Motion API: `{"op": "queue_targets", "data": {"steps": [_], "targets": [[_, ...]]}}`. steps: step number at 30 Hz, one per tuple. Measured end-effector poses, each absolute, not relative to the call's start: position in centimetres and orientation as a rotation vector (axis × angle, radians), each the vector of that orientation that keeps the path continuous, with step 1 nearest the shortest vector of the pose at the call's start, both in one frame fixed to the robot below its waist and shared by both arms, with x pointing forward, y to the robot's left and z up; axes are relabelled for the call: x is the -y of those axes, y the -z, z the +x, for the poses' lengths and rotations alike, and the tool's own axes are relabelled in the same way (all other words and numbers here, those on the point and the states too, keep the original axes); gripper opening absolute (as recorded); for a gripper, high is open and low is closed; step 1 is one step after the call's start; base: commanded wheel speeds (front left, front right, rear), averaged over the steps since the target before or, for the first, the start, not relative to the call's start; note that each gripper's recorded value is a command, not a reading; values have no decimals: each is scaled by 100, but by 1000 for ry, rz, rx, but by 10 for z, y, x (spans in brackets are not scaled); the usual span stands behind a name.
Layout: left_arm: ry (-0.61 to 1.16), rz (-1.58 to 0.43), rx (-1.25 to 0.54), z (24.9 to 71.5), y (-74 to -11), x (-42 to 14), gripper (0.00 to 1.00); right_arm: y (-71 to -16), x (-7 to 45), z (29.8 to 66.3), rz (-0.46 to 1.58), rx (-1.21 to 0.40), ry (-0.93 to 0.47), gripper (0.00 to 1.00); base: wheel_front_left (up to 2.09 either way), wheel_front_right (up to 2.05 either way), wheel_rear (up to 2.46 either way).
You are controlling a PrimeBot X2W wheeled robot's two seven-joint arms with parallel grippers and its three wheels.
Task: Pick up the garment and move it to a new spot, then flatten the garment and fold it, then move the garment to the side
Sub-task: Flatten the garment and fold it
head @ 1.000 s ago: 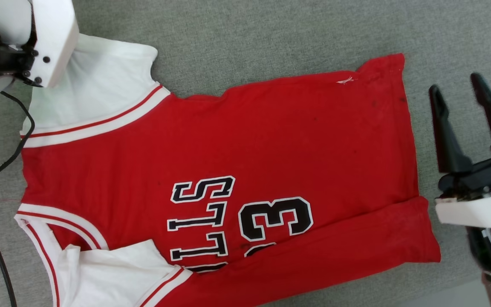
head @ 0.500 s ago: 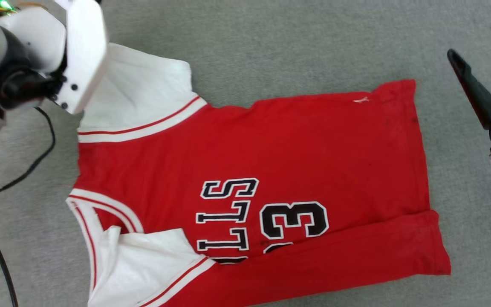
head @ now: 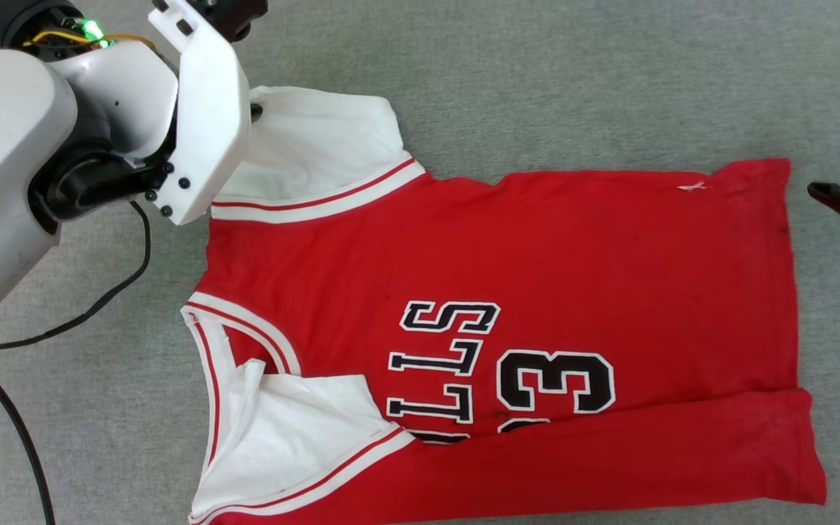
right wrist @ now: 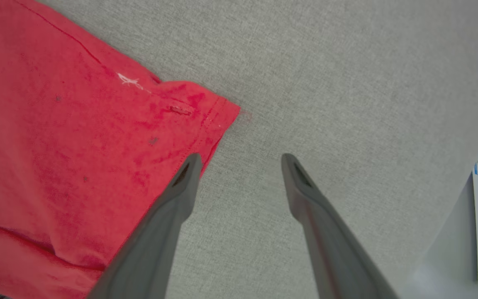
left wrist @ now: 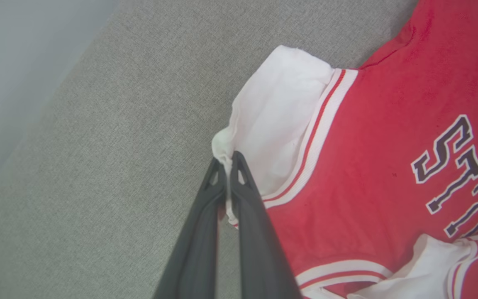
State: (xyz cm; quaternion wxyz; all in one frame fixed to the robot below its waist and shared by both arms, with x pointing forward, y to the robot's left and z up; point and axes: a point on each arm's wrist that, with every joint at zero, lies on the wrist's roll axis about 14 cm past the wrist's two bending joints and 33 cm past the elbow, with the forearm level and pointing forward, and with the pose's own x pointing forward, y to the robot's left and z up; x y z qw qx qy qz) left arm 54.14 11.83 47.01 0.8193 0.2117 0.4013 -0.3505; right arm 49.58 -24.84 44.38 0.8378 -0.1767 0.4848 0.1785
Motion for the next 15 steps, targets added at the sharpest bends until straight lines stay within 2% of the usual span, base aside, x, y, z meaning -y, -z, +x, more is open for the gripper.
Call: {"op": "queue_targets", "data": {"steps": [8,15], "targets": [[727,432,-877,545,-453,-131,0,-390,228,499,-252,-1194,-394,100,0,0,0],[725,424,-892,547,-440,-134,0,-360,219,495,-230,-1252,-405,100,0,0,0]]}}
